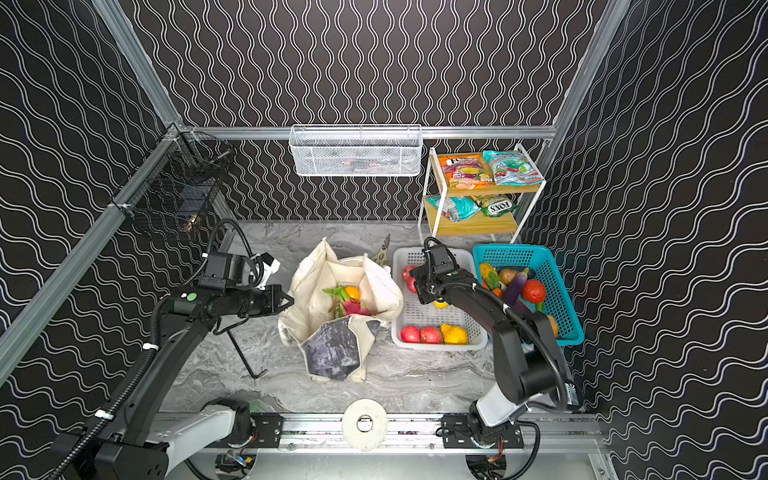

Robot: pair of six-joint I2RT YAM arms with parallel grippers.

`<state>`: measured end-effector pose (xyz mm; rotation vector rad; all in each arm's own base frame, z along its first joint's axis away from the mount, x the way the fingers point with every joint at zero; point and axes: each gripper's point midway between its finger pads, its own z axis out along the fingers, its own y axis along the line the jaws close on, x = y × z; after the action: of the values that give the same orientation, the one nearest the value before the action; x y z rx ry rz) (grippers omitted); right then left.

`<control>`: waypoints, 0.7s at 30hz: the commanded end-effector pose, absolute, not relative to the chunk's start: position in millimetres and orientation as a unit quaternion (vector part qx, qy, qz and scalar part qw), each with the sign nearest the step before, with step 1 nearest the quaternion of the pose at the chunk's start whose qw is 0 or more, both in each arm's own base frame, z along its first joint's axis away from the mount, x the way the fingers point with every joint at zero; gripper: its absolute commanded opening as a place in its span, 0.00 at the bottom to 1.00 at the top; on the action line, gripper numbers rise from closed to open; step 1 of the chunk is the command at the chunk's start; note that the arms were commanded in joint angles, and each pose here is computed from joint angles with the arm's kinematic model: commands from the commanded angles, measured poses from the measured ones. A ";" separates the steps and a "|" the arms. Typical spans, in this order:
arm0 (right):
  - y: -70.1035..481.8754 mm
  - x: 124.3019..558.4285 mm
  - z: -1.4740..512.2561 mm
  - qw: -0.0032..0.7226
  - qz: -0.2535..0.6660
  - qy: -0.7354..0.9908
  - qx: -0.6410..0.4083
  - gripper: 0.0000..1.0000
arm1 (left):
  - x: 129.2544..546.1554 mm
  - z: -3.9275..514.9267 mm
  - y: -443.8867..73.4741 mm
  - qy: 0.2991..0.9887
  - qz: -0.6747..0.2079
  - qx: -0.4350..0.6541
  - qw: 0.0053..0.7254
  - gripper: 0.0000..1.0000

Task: Place the food into the grocery bag and tie it
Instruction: 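Close the right gripper on a red apple and lift it, then carry the red apple over the tote bag with the right gripper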

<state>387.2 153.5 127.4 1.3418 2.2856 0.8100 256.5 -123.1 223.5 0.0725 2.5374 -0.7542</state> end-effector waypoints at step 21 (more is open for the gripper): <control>250.2 330.0 314.5 0.346 0.276 0.895 0.049 0.58 | 262.1 230.0 -124.7 0.927 -0.276 0.035 0.252 0.00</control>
<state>342.6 236.2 320.2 0.2961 2.2647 0.7668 261.0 -123.2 225.4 0.0713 2.5334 -0.7481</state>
